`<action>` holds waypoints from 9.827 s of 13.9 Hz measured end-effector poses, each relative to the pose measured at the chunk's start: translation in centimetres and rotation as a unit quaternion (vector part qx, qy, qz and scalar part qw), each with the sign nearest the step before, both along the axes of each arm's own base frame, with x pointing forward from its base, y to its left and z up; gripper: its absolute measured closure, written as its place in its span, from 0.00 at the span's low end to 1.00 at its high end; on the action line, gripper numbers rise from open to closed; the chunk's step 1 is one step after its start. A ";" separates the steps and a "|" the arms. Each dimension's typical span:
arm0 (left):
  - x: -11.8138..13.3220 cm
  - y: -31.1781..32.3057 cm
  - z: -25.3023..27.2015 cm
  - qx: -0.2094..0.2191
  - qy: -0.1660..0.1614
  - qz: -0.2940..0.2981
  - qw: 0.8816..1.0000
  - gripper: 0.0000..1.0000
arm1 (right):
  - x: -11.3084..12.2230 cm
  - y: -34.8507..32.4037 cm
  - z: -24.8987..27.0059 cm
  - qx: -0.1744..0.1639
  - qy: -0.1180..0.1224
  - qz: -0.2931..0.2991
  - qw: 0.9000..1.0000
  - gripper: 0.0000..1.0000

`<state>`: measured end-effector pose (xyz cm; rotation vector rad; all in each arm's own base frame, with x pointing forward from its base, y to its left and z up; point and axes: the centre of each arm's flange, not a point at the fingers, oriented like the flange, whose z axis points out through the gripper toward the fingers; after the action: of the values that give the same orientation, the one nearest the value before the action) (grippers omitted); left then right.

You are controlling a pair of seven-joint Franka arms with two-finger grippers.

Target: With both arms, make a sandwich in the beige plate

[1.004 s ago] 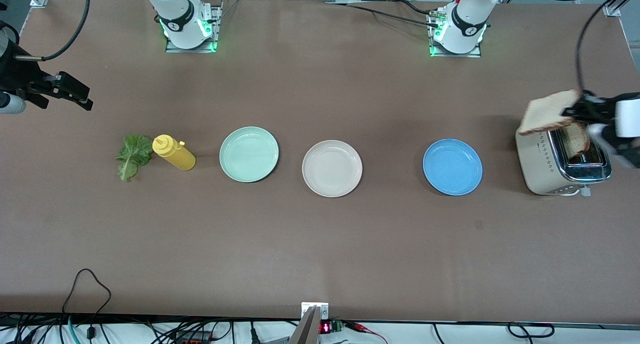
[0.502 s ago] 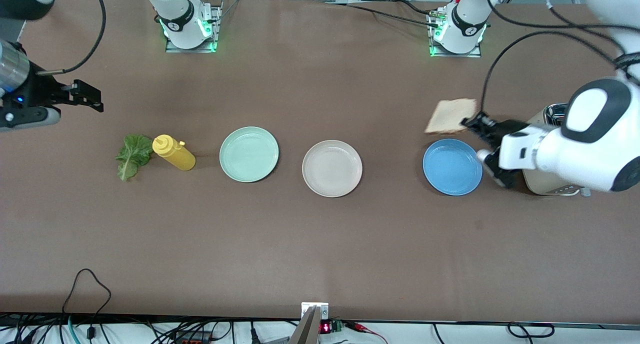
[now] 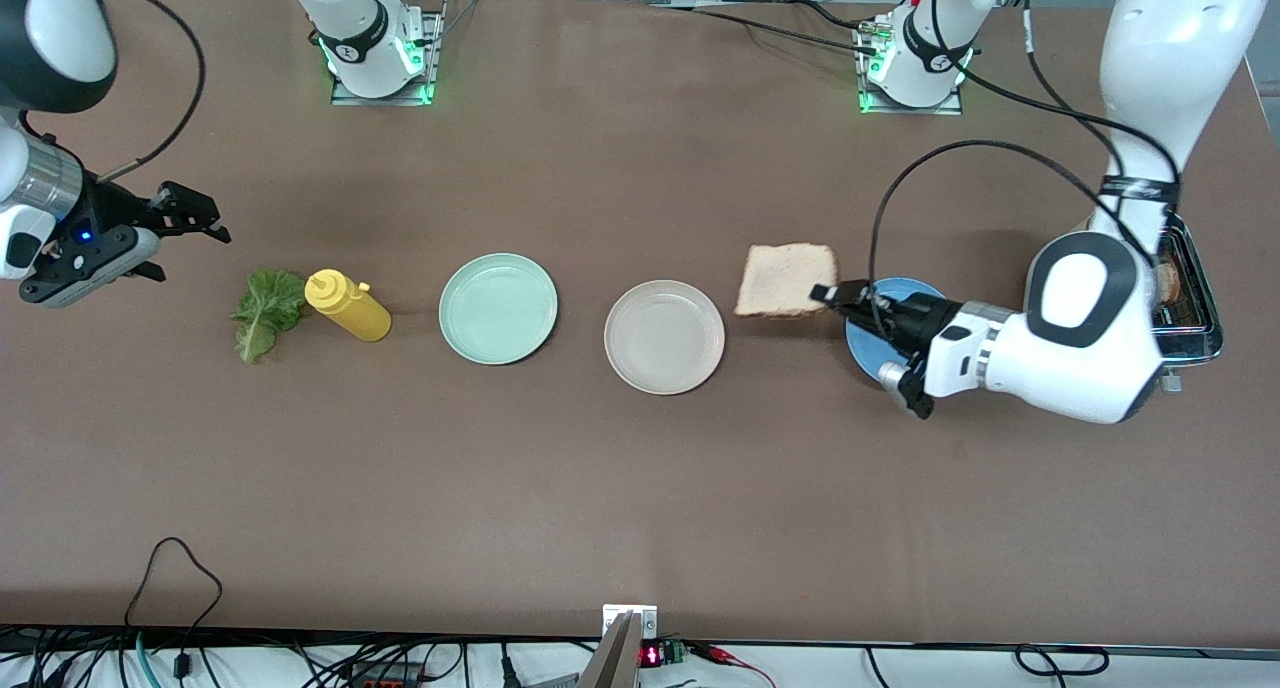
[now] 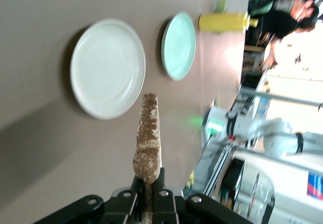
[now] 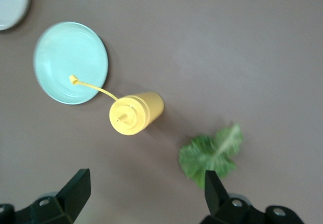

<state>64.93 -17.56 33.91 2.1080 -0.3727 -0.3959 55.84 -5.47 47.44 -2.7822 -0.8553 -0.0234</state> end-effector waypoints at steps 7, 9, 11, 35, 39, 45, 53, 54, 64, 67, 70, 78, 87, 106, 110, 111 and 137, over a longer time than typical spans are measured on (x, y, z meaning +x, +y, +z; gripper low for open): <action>-1.8 -7.7 -6.1 -0.035 -0.034 0.074 0.996 0.91 | -5.2 -9.5 -12.2 0.245 -0.149 0.124 0.950 0.00; -2.9 -8.0 -8.9 -0.062 -0.057 0.076 0.994 0.91 | -5.6 -10.7 -16.6 0.284 -0.207 0.166 0.921 0.00; -4.0 -7.9 -11.9 -0.068 -0.074 0.075 0.992 0.91 | -5.8 -11.0 -20.5 0.318 -0.253 0.194 0.893 0.00; -4.6 -10.0 -14.3 -0.029 -0.152 0.030 0.987 0.01 | -5.1 -2.2 -36.1 0.471 -0.366 0.262 0.758 0.21; -4.0 -8.8 -10.0 0.056 -0.174 -0.031 0.983 0.00 | -3.0 -0.6 -34.4 0.460 -0.368 0.290 0.754 0.40; -4.1 -3.2 -3.4 0.283 -0.208 -0.177 0.919 0.00 | 3.3 5.6 -22.1 0.339 -0.294 0.346 0.824 0.50; 0.3 9.9 11.7 0.419 -0.230 -0.197 0.856 0.00 | 8.1 18.9 -12.1 0.126 -0.196 0.407 0.883 0.50; 0.8 10.6 14.5 0.423 -0.247 -0.181 0.853 0.00 | 8.1 20.9 -11.2 0.097 -0.188 0.411 0.887 0.50; 0.5 13.4 24.6 0.454 -0.206 -0.001 0.867 0.00 | 1.4 41.3 -12.4 -0.165 -0.164 0.401 0.886 0.50; 0.6 14.0 24.2 0.448 -0.193 0.016 0.873 0.00 | -0.9 45.3 -16.1 -0.224 -0.161 0.402 0.873 0.50; -0.6 12.6 23.8 0.436 -0.193 0.038 0.878 0.00 | -2.4 49.6 -18.1 -0.302 -0.146 0.404 0.851 0.50; -6.9 14.3 23.8 0.455 -0.191 0.075 0.866 0.00 | -5.2 55.2 -23.5 -0.395 -0.151 0.428 0.799 0.50; -7.0 14.4 23.3 0.457 -0.183 0.073 0.868 0.00 | -3.3 55.2 -21.4 -0.379 -0.152 0.404 0.819 0.50; -7.2 14.1 23.1 0.458 -0.176 0.070 0.868 0.00 | 9.1 20.5 -5.7 0.174 -0.151 0.387 0.893 0.55; -7.2 14.0 23.1 0.458 -0.176 0.069 0.869 0.00 | 7.4 14.0 -11.7 0.273 -0.195 0.364 0.869 0.55; -7.2 13.9 23.1 0.458 -0.176 0.068 0.869 0.00 | 6.7 12.5 -13.4 0.291 -0.205 0.357 0.864 0.55; -7.3 14.2 23.1 0.459 -0.171 0.069 0.869 0.00 | -3.1 -1.1 -34.3 0.494 -0.338 0.281 0.750 0.00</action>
<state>57.62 -3.33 56.97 3.1422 -0.2449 -0.0981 52.70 -6.59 13.10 -1.4051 -1.2825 -1.0802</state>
